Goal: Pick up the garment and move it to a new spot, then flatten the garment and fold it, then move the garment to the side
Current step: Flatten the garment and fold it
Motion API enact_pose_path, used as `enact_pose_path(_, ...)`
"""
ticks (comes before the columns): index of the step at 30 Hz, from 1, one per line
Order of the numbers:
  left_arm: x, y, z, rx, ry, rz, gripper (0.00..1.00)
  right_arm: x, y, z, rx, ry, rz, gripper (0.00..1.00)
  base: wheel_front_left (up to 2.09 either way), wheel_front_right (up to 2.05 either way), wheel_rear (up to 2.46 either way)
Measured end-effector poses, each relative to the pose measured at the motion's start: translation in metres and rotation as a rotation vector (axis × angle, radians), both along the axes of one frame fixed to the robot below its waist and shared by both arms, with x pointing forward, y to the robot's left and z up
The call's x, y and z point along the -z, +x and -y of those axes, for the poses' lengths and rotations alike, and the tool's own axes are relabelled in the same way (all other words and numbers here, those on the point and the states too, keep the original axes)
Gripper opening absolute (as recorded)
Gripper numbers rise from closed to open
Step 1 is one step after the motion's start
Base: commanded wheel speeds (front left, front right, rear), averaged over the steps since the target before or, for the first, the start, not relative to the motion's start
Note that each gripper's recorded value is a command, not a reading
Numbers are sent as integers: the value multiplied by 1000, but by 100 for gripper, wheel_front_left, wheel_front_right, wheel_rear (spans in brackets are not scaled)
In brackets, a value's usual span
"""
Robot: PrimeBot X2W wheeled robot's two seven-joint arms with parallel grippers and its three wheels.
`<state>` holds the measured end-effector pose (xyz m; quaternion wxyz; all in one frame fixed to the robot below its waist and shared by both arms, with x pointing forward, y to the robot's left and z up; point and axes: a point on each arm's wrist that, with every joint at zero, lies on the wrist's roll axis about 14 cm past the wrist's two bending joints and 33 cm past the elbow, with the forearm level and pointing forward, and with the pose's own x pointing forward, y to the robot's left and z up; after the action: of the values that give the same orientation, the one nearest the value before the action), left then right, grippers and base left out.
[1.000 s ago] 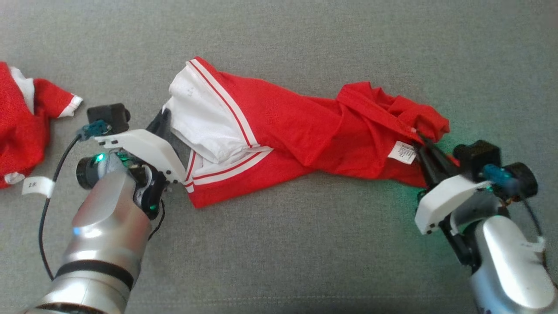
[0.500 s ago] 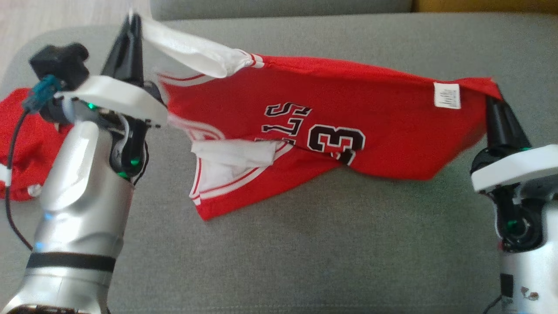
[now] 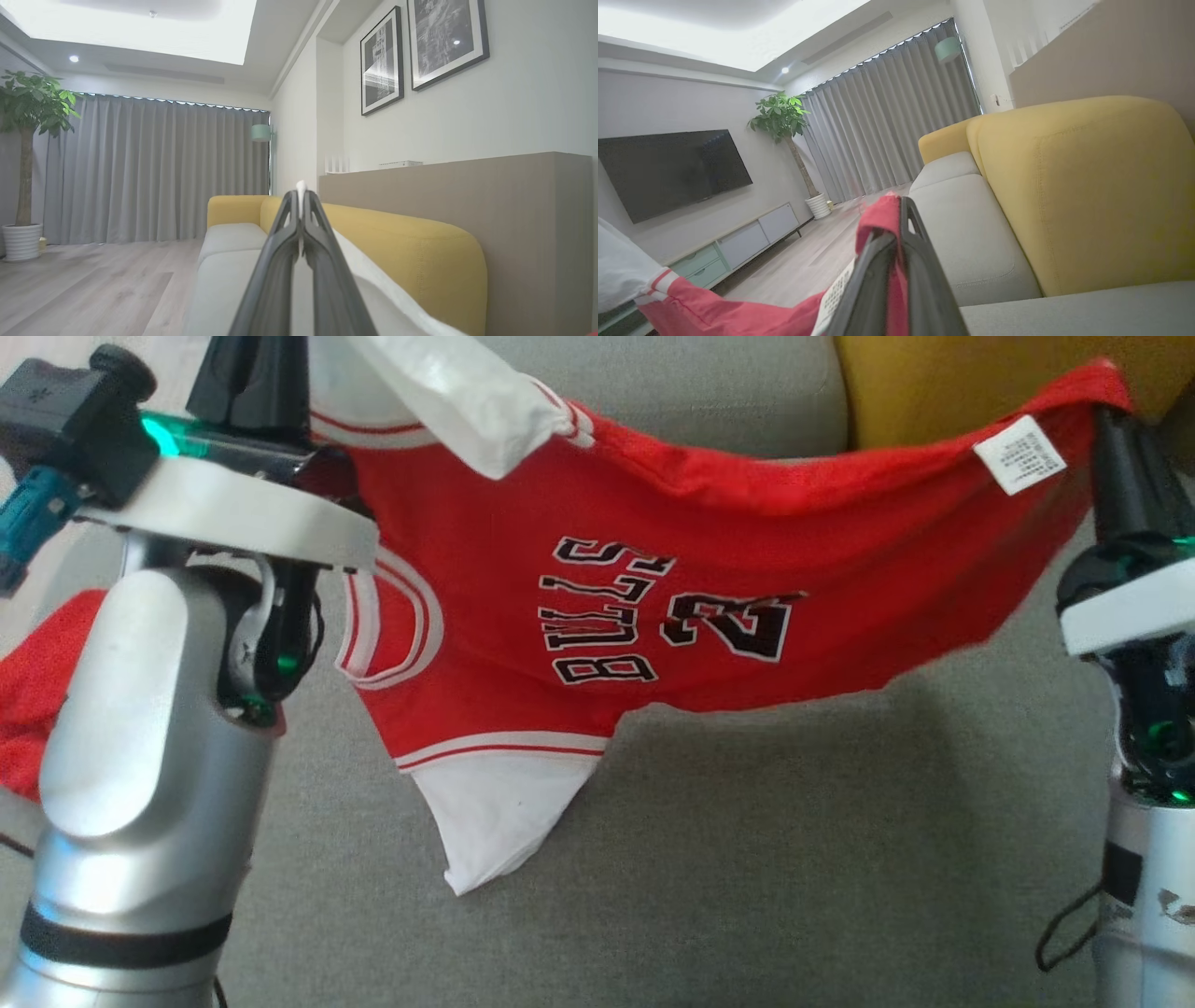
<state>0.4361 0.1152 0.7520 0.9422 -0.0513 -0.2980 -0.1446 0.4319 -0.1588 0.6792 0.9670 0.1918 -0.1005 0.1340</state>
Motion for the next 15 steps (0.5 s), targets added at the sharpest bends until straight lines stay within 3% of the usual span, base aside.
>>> enact_pose_path(8,-17,-12,12,22,13,33,0,-11,-5,-7,-14,-61,-2,0,0,0,0)
enact_pose_path(15,1,17,16,27,27,-34,0,-21,22,-9,-20,-57,2,0,0,0,0)
